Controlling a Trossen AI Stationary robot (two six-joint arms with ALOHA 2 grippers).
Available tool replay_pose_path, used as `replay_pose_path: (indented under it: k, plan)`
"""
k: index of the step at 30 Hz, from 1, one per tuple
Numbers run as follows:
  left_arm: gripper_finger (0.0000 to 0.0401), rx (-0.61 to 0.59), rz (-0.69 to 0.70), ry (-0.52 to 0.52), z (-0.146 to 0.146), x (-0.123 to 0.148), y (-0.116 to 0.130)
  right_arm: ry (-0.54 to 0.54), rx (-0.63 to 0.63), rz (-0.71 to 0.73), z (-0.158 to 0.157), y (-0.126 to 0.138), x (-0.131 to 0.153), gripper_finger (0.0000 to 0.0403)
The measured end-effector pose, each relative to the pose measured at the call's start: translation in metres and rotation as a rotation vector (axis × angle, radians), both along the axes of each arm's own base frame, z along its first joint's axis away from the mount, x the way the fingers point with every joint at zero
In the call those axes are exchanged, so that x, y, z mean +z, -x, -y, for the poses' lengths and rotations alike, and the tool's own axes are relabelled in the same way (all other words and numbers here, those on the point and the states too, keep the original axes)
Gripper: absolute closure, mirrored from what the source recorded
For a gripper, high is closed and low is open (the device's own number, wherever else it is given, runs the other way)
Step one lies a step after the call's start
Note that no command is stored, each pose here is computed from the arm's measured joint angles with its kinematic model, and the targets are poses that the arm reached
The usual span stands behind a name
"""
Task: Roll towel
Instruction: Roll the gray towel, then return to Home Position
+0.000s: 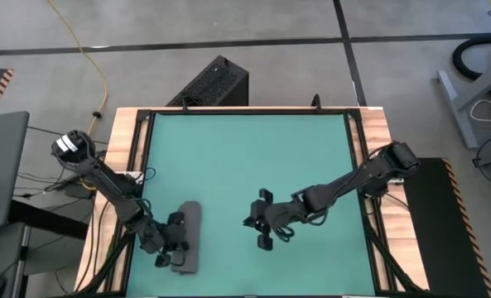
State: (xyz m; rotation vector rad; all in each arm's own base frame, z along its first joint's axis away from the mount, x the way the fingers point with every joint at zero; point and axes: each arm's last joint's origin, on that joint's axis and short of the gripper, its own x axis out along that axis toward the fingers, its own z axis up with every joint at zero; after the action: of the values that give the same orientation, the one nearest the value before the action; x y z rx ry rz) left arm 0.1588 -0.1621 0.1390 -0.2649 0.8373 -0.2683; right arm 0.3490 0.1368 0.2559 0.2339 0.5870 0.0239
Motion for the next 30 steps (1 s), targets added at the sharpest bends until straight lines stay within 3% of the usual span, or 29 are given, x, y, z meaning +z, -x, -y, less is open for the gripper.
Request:
replay_pose_path:
  k: [8,17,23,30]
  plan:
    - [0.0401,-0.021,0.214,-0.025,-0.015,0.034,-0.003,-0.021,-0.011,0.055,0.007,0.004,0.005,0.0344]
    - [0.0401,0.037,0.553,-0.202,-0.072,0.081,-0.025,0.079,-0.021,0.123,0.038,0.009,0.025,0.0344]
    - [0.0401,0.092,0.635,-0.138,-0.129,0.098,-0.033,0.144,-0.068,0.267,0.073,0.037,0.029,0.0344]
    - [0.0401,0.217,0.698,-0.088,-0.162,0.108,-0.006,0.099,-0.104,0.416,0.12,0.08,-0.002,0.0344]
